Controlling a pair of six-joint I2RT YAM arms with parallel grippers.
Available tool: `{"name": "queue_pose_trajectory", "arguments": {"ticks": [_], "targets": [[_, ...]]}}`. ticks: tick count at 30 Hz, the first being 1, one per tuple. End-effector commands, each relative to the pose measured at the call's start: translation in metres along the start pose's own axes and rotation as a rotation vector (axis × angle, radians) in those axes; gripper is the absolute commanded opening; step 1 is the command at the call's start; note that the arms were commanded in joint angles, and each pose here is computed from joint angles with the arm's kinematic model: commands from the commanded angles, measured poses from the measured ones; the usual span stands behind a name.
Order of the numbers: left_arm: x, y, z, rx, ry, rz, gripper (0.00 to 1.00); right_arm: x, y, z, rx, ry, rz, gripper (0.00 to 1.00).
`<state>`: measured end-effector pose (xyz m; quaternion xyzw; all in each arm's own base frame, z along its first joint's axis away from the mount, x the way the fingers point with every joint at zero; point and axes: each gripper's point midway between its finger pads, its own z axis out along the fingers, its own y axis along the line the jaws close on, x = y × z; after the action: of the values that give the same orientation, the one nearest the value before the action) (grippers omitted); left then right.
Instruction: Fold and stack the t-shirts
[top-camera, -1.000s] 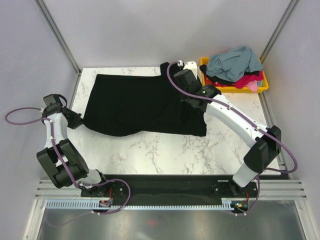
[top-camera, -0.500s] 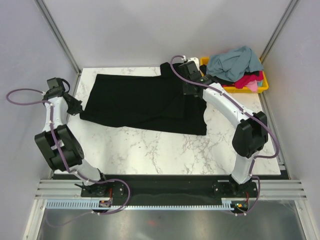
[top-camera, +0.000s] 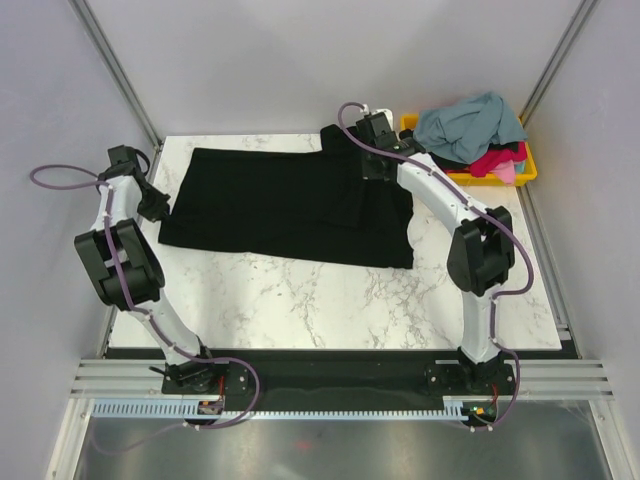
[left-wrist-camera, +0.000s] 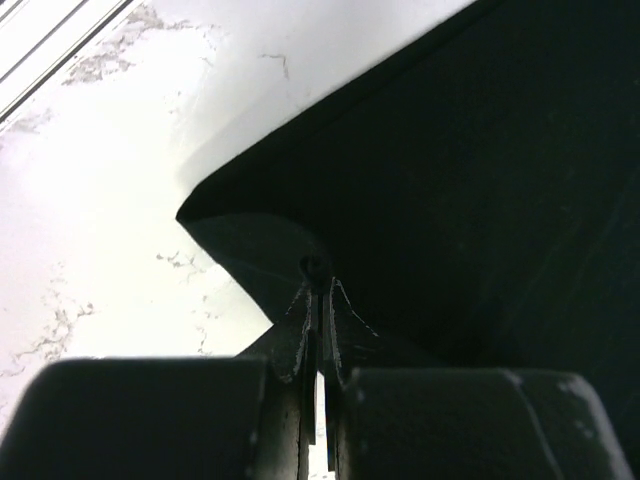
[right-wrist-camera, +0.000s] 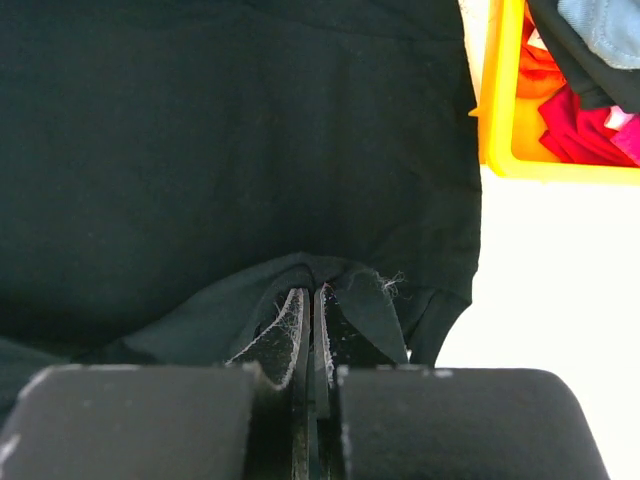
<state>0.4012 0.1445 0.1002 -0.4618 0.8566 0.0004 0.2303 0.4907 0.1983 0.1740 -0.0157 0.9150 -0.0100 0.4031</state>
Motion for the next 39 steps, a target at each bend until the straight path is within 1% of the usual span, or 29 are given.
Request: {"name": "queue_pose_trajectory", "arguments": {"ticks": [1,5,8,9,11,12,13,14,15,16,17,19,20,21,22,23,24,26,27,29,30,31,33,34,36,37,39], "targets": [[-0.010,-0.002,0.004,-0.026,-0.021,-0.007,0.02,-0.020,-0.006,0.006,0.000,-0.033,0.019,0.00],[-0.016,-0.004,0.011,-0.042,-0.031,-0.018,0.02,-0.020,-0.016,0.017,0.025,-0.021,0.041,0.00],[-0.016,-0.013,0.024,-0.041,-0.013,-0.002,0.02,-0.020,-0.016,0.029,0.029,-0.009,0.047,0.00],[-0.012,-0.013,0.035,-0.053,0.006,0.003,0.02,-0.017,-0.015,0.037,0.030,0.000,0.045,0.00],[-0.012,-0.017,0.040,-0.053,0.015,0.003,0.04,-0.015,-0.014,0.046,0.030,0.010,0.047,0.00],[-0.011,-0.018,0.044,-0.049,0.026,0.004,0.08,-0.014,-0.014,0.050,0.033,0.014,0.051,0.01],[-0.010,-0.021,0.050,-0.047,0.037,0.007,0.31,-0.009,-0.017,0.061,0.048,0.030,0.056,0.02],[-0.009,-0.022,0.052,-0.043,0.048,0.012,0.46,-0.007,-0.019,0.067,0.053,0.037,0.066,0.14],[-0.009,-0.022,0.053,-0.040,0.055,0.009,0.67,0.001,-0.017,0.080,0.055,0.057,0.076,0.29],[-0.010,-0.023,0.050,-0.035,0.049,0.008,0.74,0.004,-0.020,0.088,0.058,0.066,0.086,0.64],[-0.012,-0.023,0.047,-0.035,0.042,0.007,0.80,0.006,-0.018,0.095,0.040,0.075,0.092,0.72],[-0.016,-0.021,0.039,-0.042,0.016,0.007,0.92,0.006,-0.023,0.115,0.041,0.084,0.107,0.84],[-0.022,-0.023,0.029,-0.032,-0.009,0.013,0.93,0.003,-0.026,0.119,0.045,0.080,0.121,0.86],[-0.026,-0.023,0.023,-0.032,-0.029,0.016,0.94,-0.004,-0.026,0.121,0.032,0.069,0.131,0.87],[-0.028,-0.021,0.018,-0.035,-0.041,0.022,0.95,-0.012,-0.037,0.121,0.035,0.059,0.156,0.88],[-0.033,-0.022,0.005,-0.025,-0.070,0.034,0.96,-0.019,-0.041,0.119,0.032,0.048,0.167,0.88],[-0.036,-0.019,-0.001,-0.033,-0.088,0.039,0.97,-0.035,-0.044,0.108,0.021,0.014,0.182,0.89],[-0.034,-0.017,-0.012,-0.033,-0.096,0.054,0.97,-0.052,-0.052,0.093,0.014,-0.021,0.195,0.89],[-0.033,-0.022,-0.026,-0.007,-0.112,0.060,0.97,-0.064,-0.053,0.077,0.003,-0.047,0.201,0.89],[-0.019,-0.028,-0.035,0.010,-0.105,0.109,0.97,-0.063,-0.042,0.060,-0.057,-0.045,0.211,0.87],[-0.018,-0.030,-0.048,0.020,-0.129,0.118,0.97,-0.058,-0.039,0.047,-0.087,-0.052,0.218,0.87],[-0.006,-0.026,-0.047,0.017,-0.107,0.134,0.97,-0.049,-0.024,0.039,-0.148,-0.039,0.216,0.87],[0.009,-0.028,-0.053,0.034,-0.094,0.177,0.96,-0.040,-0.010,0.021,-0.215,-0.035,0.231,0.86],[0.019,-0.025,-0.055,0.035,-0.081,0.190,0.95,-0.013,0.004,0.025,-0.250,0.022,0.217,0.83],[0.034,-0.028,-0.059,0.062,-0.060,0.228,0.95,0.015,0.014,0.025,-0.262,0.080,0.200,0.80],[0.041,-0.025,-0.061,0.061,-0.053,0.242,0.95,0.026,0.026,0.023,-0.275,0.102,0.179,0.79],[0.050,-0.024,-0.061,0.063,-0.047,0.271,0.94,0.049,0.036,0.025,-0.277,0.149,0.160,0.78]]}}
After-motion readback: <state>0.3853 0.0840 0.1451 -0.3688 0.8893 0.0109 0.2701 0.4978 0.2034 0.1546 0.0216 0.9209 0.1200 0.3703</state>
